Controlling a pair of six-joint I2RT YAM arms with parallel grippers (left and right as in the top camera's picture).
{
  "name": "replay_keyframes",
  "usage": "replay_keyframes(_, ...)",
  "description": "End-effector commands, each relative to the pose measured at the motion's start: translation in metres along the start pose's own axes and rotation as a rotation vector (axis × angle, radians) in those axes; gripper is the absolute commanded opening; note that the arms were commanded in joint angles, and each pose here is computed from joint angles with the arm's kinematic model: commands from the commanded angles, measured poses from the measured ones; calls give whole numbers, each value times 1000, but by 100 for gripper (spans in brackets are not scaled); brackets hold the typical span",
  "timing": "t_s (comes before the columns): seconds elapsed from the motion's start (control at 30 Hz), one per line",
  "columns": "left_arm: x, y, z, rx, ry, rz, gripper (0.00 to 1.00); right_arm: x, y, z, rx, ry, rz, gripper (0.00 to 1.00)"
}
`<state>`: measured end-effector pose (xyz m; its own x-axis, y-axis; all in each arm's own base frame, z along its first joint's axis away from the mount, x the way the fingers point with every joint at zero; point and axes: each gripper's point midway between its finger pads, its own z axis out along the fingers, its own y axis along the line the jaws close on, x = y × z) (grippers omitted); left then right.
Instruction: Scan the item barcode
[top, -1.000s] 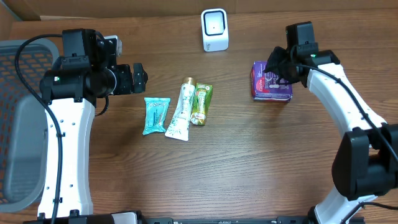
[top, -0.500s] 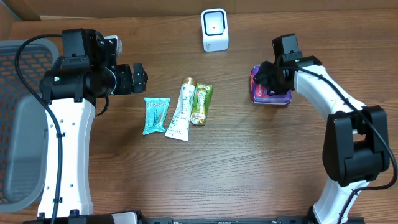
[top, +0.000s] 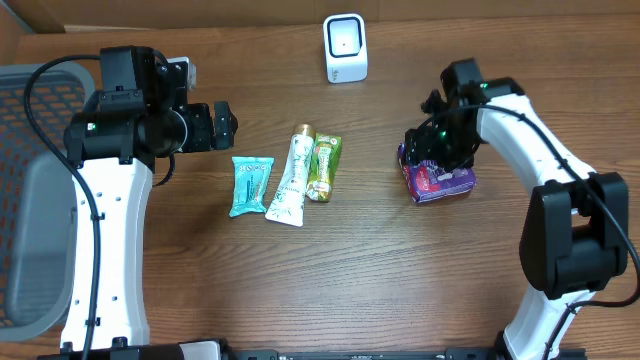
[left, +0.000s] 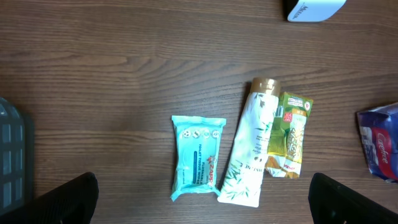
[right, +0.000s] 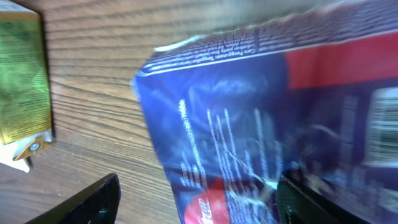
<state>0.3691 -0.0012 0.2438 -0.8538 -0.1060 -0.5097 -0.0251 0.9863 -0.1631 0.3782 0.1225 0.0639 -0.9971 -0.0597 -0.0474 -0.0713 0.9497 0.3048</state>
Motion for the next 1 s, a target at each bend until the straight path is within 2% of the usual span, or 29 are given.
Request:
replay_keyframes(0.0, -7, -4, -5, 11, -20, 33, 99, -39, 10, -49, 11, -180, -117, 81)
replay_keyframes(0.1, -7, -4, -5, 11, -20, 33, 99, -68, 17, -60, -18, -303, -28, 74)
replay_keyframes(0.17, -7, -4, -5, 11, -20, 33, 100, -81, 21, -59, -46, -352, 53, 67)
replay_keyframes(0.33, -7, -4, -5, 11, -20, 33, 100, -89, 34, -34, -72, -370, 163, 54)
replay_keyframes(0.5, -7, -4, -5, 11, -20, 33, 100, -77, 29, 2, 6, -320, 374, 54)
replay_keyframes(0.63, -7, -4, -5, 11, -20, 33, 99, -64, 36, 22, 35, -268, 430, 54)
replay_keyframes(0.87, -7, -4, -5, 11, -20, 33, 100, -26, 33, 30, 120, -140, 439, 55)
replay_keyframes(0.97, -7, -4, -5, 11, -20, 33, 100, -9, 39, 31, 115, -60, 361, 55)
